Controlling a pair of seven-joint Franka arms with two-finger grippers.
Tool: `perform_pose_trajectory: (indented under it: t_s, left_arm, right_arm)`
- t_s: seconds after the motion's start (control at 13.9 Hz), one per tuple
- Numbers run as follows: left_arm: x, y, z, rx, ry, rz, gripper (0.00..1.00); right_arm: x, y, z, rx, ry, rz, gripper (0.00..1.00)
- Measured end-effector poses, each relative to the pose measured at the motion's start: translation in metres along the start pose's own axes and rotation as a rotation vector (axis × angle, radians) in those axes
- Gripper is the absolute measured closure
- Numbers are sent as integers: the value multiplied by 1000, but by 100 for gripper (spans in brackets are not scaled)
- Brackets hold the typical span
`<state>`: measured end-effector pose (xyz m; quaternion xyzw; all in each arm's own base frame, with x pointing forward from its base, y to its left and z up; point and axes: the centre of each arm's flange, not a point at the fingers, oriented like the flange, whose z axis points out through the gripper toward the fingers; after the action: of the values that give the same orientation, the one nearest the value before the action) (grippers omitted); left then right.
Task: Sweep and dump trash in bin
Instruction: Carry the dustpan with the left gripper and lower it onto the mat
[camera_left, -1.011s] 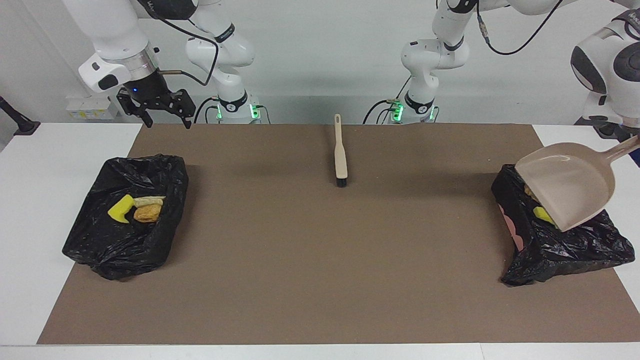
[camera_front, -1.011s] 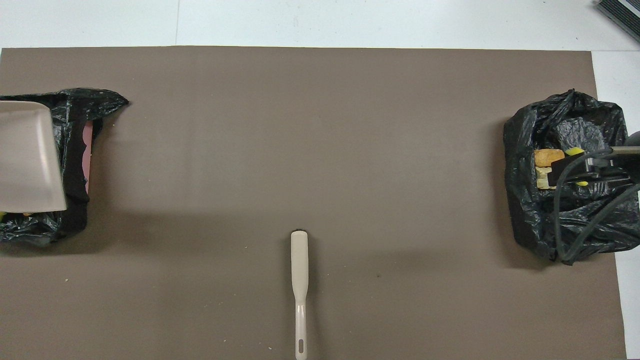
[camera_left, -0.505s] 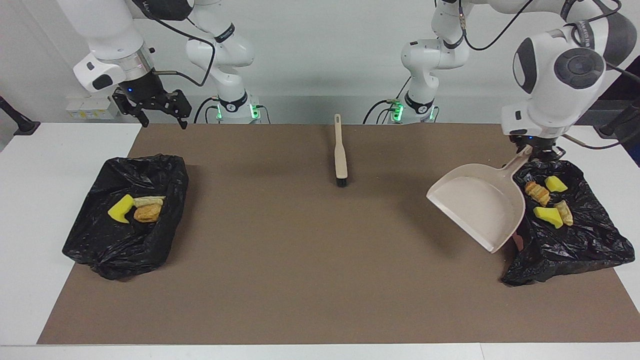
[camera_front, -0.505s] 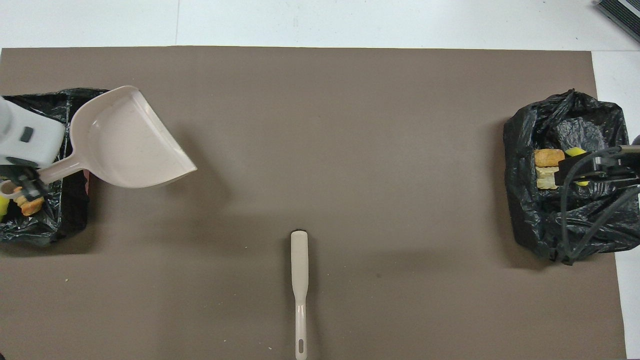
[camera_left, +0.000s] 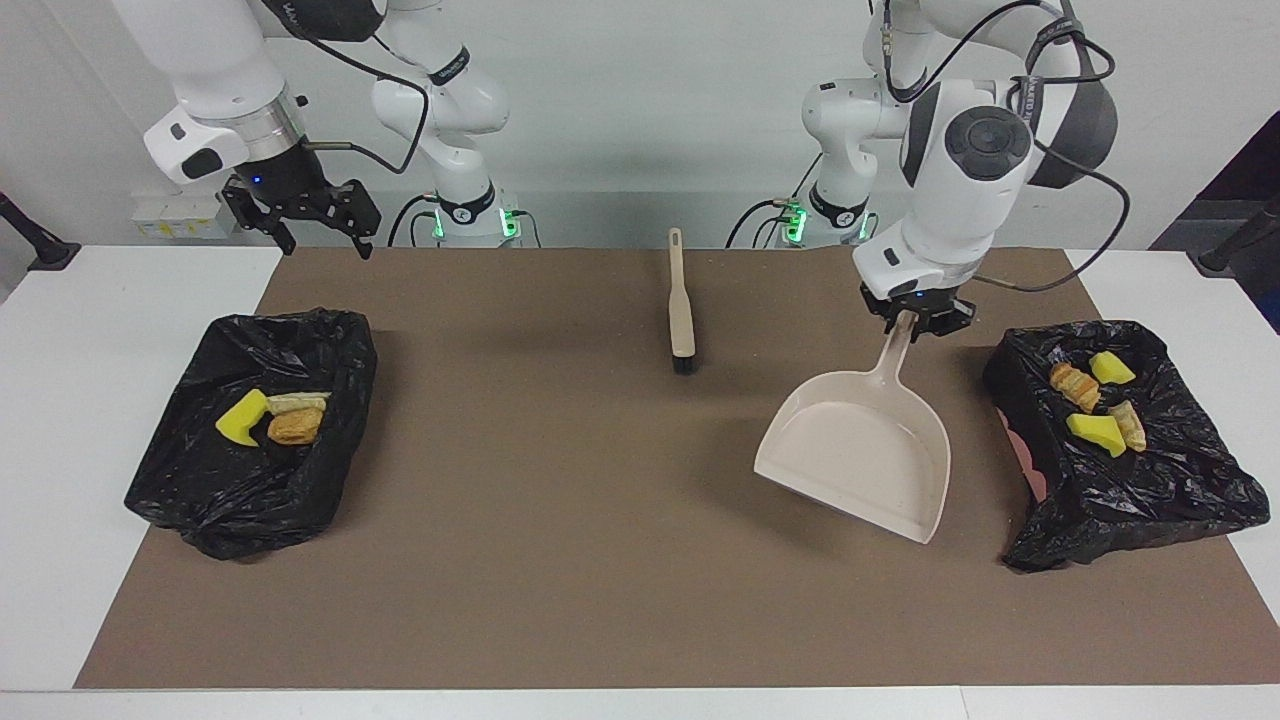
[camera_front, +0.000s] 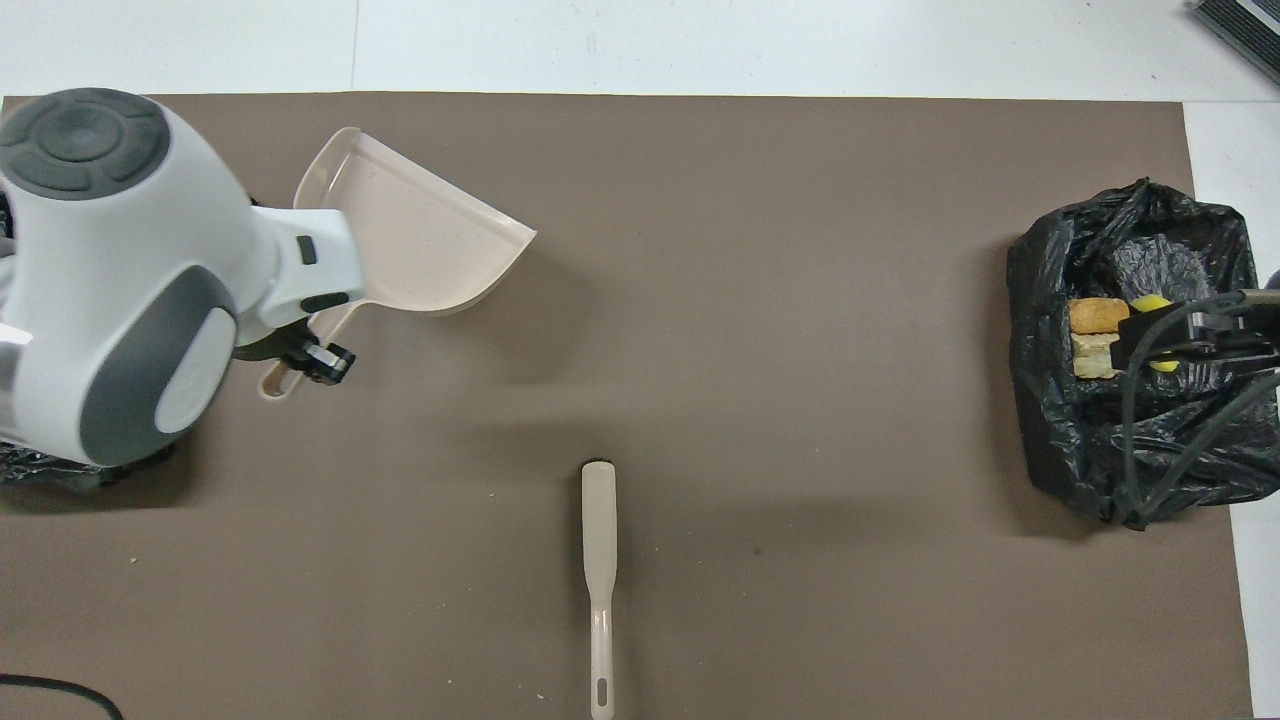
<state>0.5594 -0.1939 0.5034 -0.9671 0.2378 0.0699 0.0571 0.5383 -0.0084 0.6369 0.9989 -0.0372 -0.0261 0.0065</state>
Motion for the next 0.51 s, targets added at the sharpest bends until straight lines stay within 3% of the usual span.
perform_pose_trajectory:
  t_s: [0.22, 0.51]
  left_arm:
    - [40, 64, 32, -51, 58, -166, 68]
    - [69, 131, 63, -120, 92, -285, 68]
  right_arm:
    - [0, 0, 0, 0, 0, -1, 0]
    - [0, -1, 0, 0, 0, -1, 0]
